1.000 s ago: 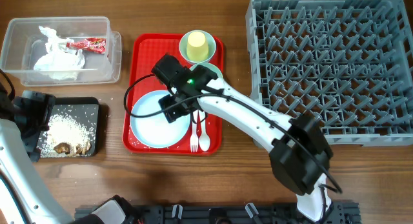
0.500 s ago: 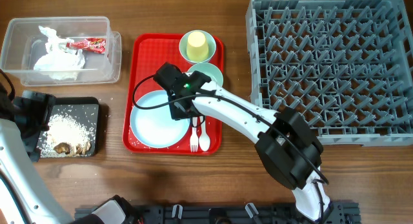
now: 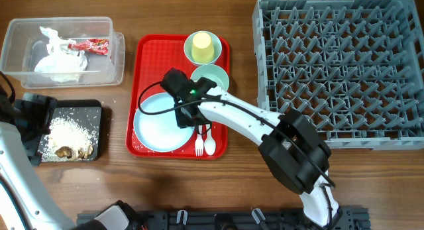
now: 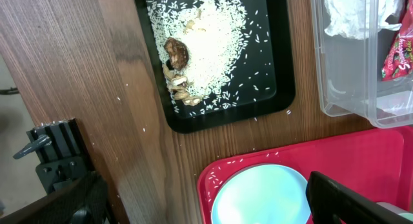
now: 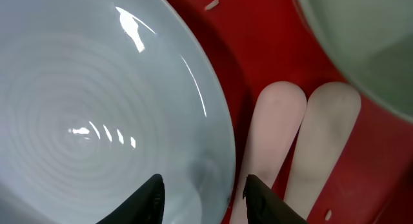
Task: Sort waste into correct bins and load items into the dishwasher rack
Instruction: 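Grasp the light-blue plate rim with the right gripper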
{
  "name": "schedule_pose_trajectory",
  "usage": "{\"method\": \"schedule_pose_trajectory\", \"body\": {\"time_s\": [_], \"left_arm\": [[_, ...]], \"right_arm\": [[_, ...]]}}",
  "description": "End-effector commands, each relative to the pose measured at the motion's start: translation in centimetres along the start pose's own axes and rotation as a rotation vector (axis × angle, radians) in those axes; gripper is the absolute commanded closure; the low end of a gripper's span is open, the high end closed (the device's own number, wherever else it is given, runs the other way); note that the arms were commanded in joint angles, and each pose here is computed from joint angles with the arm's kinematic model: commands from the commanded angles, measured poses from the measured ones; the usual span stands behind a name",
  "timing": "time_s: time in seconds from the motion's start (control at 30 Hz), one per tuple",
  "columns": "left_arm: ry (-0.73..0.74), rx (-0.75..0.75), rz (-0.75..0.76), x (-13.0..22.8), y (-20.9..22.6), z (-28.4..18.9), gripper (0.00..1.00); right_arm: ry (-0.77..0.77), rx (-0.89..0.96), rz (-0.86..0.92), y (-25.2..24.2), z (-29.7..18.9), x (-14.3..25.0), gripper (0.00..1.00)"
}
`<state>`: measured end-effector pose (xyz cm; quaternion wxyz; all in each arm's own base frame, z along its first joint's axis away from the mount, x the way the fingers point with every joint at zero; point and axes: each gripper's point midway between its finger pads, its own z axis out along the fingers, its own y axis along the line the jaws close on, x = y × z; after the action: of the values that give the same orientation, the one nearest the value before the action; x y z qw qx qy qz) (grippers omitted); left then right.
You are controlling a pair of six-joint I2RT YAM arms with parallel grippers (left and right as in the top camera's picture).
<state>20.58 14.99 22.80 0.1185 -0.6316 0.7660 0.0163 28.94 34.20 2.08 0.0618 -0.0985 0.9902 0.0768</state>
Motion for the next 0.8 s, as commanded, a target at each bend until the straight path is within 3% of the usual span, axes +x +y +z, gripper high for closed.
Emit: {"method": "schedule_pose_trajectory", "body": {"time_s": [0.0, 0.53, 0.77], "left_arm": [[-0.011, 0.000, -0.002, -0.3, 0.1, -0.2, 0.00], [-0.011, 0.000, -0.002, -0.3, 0.1, -0.2, 0.00], [-0.011, 0.000, -0.002, -0.3, 0.1, -0.2, 0.00]], "right_arm": [[0.054, 0.006, 0.030, -0.6, 1.7, 1.3, 0.58], [0.073, -0.030, 0.024, 0.1, 1.9, 1.7, 0.68], [0.079, -0.036, 0.049, -0.3, 3.1, 2.4, 0.68]]}}
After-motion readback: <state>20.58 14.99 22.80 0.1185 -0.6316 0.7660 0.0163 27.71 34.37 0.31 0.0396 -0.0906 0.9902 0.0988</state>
